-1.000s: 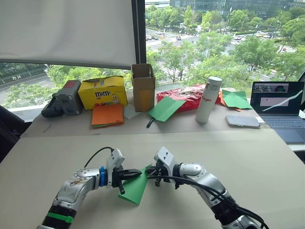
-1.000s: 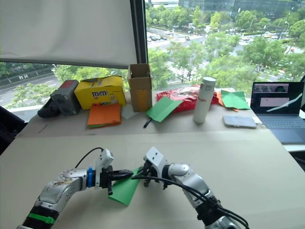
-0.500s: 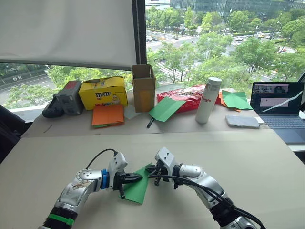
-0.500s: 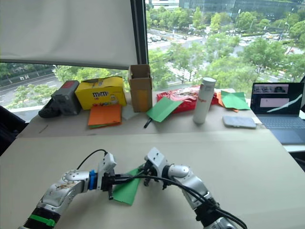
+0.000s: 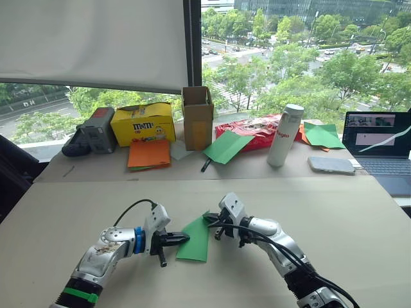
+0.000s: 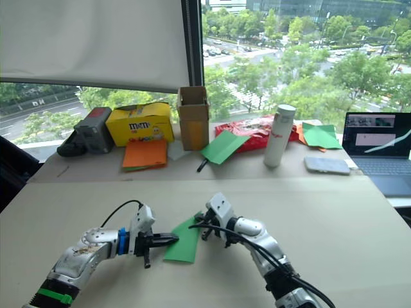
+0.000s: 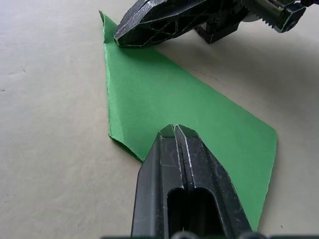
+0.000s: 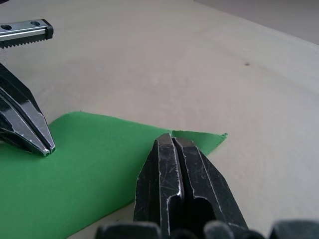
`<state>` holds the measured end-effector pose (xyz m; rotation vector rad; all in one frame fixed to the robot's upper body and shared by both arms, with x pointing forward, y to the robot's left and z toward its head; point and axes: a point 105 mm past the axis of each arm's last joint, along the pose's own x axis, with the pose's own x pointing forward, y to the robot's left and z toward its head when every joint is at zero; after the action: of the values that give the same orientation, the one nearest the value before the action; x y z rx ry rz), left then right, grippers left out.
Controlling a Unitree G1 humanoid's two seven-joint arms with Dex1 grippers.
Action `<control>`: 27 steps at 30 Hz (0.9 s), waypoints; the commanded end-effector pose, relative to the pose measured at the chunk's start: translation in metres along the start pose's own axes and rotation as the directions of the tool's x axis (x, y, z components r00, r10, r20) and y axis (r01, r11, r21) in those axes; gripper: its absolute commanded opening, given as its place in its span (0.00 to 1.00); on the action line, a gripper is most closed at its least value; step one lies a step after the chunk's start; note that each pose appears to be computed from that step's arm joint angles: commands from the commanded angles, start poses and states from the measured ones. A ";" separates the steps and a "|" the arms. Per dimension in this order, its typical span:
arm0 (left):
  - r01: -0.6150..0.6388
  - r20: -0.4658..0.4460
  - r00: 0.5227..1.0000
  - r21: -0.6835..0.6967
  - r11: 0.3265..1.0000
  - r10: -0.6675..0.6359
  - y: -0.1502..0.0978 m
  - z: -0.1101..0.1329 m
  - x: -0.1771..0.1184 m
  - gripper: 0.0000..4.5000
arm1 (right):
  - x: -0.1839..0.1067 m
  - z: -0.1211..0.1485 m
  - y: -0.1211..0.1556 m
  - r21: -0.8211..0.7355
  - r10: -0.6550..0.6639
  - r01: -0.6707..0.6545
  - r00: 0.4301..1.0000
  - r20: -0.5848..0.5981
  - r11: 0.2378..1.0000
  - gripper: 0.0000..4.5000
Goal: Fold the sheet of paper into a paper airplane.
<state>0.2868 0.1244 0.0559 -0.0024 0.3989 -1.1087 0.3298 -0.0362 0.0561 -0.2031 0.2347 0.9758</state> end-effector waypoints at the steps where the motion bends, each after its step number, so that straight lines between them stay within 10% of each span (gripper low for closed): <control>1: -0.005 0.142 0.990 -0.011 1.000 0.007 0.002 0.034 -0.001 0.01 | -0.002 -0.032 0.007 0.025 0.009 -0.006 0.994 -0.110 1.000 0.00; 13: -0.090 -0.072 0.992 0.110 0.990 0.099 0.018 -0.014 0.018 0.01 | -0.002 -0.028 0.007 0.025 -0.011 0.014 0.996 -0.092 1.000 0.00; 27: -0.117 -0.072 0.990 0.081 0.990 0.123 0.021 -0.025 0.021 0.01 | -0.003 0.028 -0.006 -0.118 -0.026 0.041 0.992 0.123 0.992 0.00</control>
<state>0.3093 0.1114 0.0437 0.1185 0.3269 -1.0524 0.3317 -0.0373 0.0667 -0.2475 0.1366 0.9621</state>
